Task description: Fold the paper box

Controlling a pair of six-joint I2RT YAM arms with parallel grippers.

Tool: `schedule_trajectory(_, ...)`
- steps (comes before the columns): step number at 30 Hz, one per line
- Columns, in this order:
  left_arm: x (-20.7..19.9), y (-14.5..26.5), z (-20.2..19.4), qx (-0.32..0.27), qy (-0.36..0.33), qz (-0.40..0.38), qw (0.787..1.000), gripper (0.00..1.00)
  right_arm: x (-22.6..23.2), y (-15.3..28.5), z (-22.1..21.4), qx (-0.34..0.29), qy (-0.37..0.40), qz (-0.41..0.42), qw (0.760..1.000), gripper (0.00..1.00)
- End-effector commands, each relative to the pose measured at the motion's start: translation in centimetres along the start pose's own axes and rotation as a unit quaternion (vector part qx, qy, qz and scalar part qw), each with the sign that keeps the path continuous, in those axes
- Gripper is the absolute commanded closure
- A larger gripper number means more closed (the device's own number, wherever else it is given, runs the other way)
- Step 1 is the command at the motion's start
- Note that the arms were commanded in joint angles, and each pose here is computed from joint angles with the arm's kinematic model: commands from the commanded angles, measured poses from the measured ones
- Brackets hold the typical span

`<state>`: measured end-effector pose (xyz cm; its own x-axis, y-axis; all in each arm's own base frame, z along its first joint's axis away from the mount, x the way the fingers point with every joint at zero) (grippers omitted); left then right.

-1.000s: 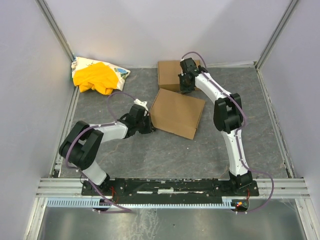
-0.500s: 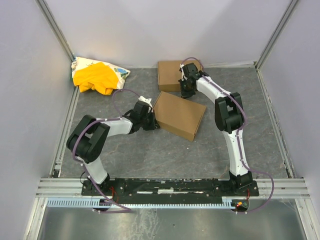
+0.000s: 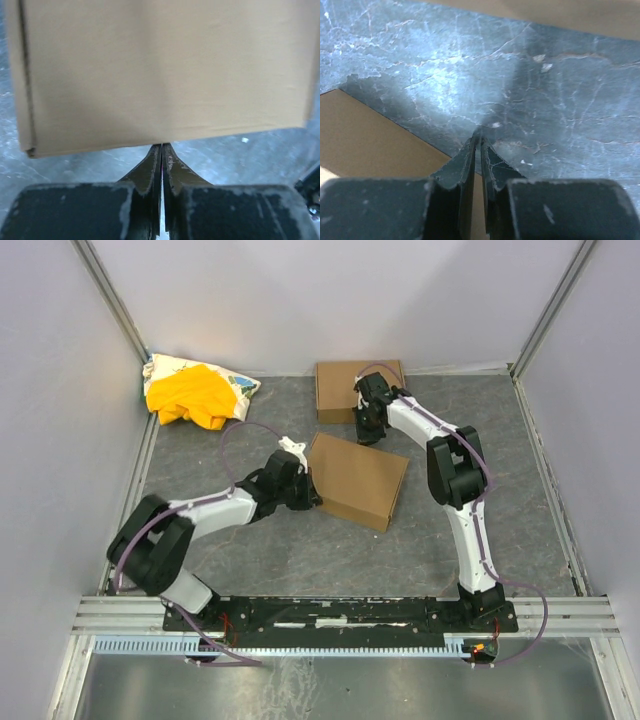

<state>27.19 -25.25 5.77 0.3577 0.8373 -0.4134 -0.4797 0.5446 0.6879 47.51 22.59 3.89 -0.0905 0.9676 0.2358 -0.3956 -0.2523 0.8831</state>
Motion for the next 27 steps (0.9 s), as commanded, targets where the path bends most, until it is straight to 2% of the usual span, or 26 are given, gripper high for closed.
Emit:
schedule_trajectory(1,-4.5,3.4,2.6,-0.060,-0.042,-0.041,0.997,0.92,-0.1,1.0,-1.6,0.032,-0.019,-0.016,0.999,0.84)
schedule_trajectory(8,-11.6,2.7,-1.9,-0.025,-0.073,-0.110,0.991,0.91,-3.7,2.0,-2.2,0.030,-0.052,-0.052,0.997,0.84)
schedule_trajectory(12,-14.5,-0.1,-5.3,0.013,-0.101,-0.126,0.987,0.92,-4.6,2.2,-2.4,0.027,-0.070,-0.039,0.996,0.85)
schedule_trajectory(15,-15.9,-2.3,-6.5,0.021,-0.103,-0.135,0.985,0.93,-4.4,2.3,-2.5,0.032,-0.070,-0.031,0.997,0.85)
schedule_trajectory(19,-15.8,-4.2,-6.2,0.001,-0.092,-0.121,0.988,0.94,-4.3,2.4,-2.9,0.037,-0.070,-0.027,0.996,0.85)
schedule_trajectory(27,-15.1,-6.9,-2.8,-0.098,-0.095,-0.061,0.989,0.93,-4.0,1.9,-5.0,0.053,-0.084,-0.008,0.995,0.87)
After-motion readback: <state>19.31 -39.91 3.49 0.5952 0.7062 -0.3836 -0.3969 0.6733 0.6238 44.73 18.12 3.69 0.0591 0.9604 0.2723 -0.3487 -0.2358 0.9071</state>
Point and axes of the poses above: each gripper's point midway between its finger pads, its own y axis back along the fingers, its own x axis along the line the jaws close on, z = x × y, the point moved 2 cm from there along y, back along the fingers, and after that the axes turned 7 degrees about -y, right-handed, at the moved point
